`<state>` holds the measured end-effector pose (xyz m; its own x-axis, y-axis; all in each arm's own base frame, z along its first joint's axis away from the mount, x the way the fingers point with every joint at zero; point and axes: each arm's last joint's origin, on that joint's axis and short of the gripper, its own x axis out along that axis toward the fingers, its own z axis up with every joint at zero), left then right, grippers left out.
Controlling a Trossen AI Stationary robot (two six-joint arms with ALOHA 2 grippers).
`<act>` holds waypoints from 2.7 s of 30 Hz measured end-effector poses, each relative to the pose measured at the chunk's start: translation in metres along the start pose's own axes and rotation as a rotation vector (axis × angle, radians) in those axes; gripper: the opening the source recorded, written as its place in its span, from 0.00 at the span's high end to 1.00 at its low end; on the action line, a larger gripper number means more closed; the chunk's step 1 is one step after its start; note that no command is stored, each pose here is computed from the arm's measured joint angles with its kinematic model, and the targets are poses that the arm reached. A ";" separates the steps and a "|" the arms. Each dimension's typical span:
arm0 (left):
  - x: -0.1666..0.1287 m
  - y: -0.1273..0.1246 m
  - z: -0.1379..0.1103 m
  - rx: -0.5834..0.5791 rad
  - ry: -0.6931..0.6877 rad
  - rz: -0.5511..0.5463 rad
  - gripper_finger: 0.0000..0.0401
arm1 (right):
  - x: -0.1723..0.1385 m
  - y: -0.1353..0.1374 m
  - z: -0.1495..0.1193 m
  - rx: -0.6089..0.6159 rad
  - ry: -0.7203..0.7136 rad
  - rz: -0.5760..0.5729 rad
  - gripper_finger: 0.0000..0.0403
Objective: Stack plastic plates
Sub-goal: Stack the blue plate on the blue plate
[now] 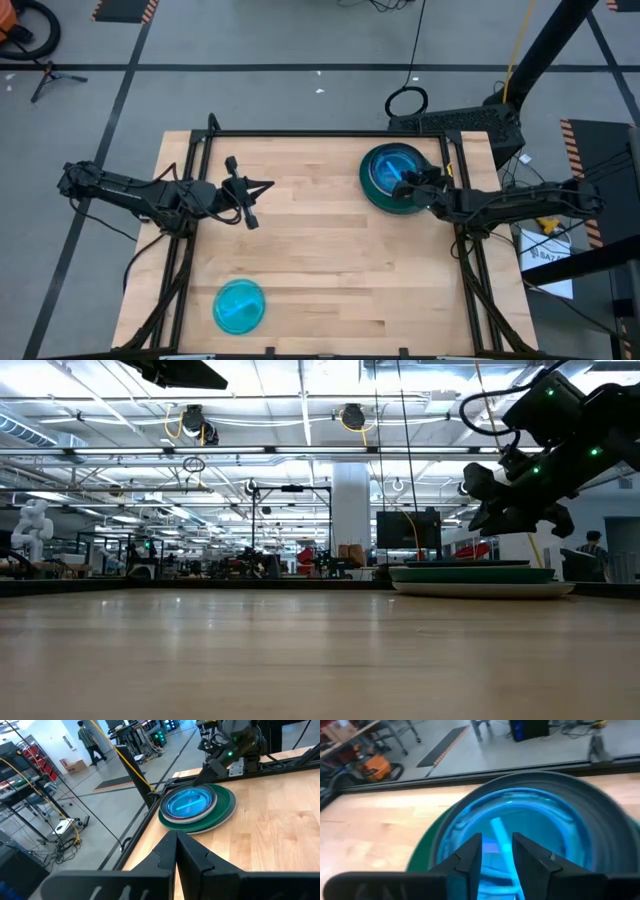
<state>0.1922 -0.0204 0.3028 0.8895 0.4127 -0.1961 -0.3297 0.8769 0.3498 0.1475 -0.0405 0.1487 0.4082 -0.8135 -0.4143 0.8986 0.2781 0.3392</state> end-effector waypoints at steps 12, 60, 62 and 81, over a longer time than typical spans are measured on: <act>0.000 0.000 0.000 0.000 -0.001 0.000 0.97 | -0.005 0.013 -0.005 -0.022 0.017 0.118 0.83; -0.012 -0.110 -0.086 -0.473 1.100 -0.543 0.97 | -0.078 0.065 -0.011 -0.667 -0.162 1.040 0.93; -0.018 -0.116 -0.088 -0.467 1.136 -0.555 0.97 | -0.078 0.065 -0.011 -0.654 -0.154 1.041 0.93; -0.051 -0.133 -0.095 -0.382 1.138 -0.435 0.64 | -0.077 0.063 -0.014 -0.591 -0.084 1.032 0.93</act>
<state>0.1605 -0.1348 0.1796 0.2371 -0.1139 -0.9648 -0.3188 0.9290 -0.1880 0.1754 0.0464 0.1903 0.9897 -0.0920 -0.1101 0.0958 0.9950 0.0296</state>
